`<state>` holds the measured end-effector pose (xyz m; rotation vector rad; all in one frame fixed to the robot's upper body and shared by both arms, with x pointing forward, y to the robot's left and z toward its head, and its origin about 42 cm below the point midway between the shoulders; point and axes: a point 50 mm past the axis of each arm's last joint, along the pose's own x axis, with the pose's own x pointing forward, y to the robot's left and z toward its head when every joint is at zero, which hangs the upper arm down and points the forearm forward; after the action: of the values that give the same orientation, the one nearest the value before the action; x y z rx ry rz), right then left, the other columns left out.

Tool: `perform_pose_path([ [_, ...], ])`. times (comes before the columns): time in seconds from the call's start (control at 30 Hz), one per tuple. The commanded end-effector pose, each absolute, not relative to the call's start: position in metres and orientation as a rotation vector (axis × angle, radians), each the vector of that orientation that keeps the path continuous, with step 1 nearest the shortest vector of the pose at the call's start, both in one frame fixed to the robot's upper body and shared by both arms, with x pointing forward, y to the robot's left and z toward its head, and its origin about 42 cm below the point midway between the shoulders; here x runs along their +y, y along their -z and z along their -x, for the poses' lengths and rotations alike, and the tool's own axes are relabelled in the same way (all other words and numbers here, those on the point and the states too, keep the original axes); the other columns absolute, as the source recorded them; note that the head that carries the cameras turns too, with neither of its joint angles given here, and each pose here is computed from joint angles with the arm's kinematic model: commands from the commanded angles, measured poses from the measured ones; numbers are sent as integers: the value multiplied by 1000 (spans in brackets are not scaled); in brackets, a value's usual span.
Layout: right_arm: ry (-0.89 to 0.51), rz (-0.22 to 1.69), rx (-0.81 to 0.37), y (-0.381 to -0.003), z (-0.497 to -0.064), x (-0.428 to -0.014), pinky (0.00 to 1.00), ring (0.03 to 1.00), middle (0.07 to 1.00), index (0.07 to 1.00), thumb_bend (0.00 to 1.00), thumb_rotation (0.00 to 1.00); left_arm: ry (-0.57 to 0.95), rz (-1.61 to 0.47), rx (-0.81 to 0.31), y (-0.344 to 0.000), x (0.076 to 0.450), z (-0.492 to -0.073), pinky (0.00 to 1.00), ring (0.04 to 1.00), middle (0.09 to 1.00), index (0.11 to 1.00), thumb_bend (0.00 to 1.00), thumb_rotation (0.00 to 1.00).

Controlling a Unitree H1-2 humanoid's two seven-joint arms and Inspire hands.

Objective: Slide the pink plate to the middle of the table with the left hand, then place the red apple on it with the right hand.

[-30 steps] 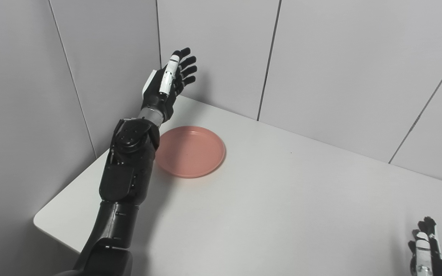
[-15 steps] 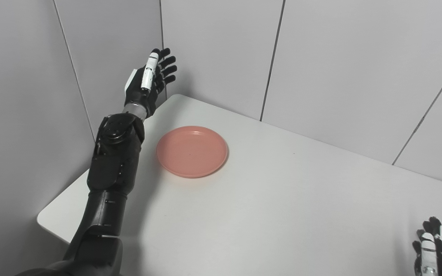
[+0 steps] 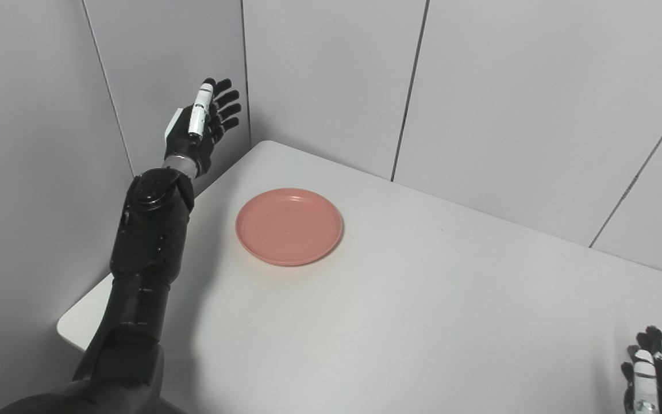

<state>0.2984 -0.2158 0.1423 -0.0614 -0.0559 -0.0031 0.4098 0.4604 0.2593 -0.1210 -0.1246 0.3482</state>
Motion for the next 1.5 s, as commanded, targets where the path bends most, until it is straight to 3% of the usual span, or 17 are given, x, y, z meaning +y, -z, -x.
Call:
perform_pose_path([
  [0.0, -3, 62, -118, -161, -304, -214, 1000, 1000, 1000, 1000, 0, 1000, -342, 107, -235, -290, 467, -414, 903, 881, 874, 849, 368, 1000],
  [0.33, -1, 60, -119, -161, -304, -215, 1000, 1000, 1000, 1000, 0, 1000, -365, 109, -182, -264, 477, -416, 880, 868, 863, 845, 283, 1000],
  [0.5, -3, 65, -124, -160, -303, -216, 1000, 1000, 1000, 1000, 0, 1000, -376, 152, -149, -252, 479, -416, 831, 837, 840, 825, 319, 1000],
  [1.47, -1, 60, -128, -164, -302, -217, 1000, 1000, 1000, 1000, 0, 1000, -369, 170, -45, -202, 476, -417, 865, 866, 866, 849, 338, 1000],
])
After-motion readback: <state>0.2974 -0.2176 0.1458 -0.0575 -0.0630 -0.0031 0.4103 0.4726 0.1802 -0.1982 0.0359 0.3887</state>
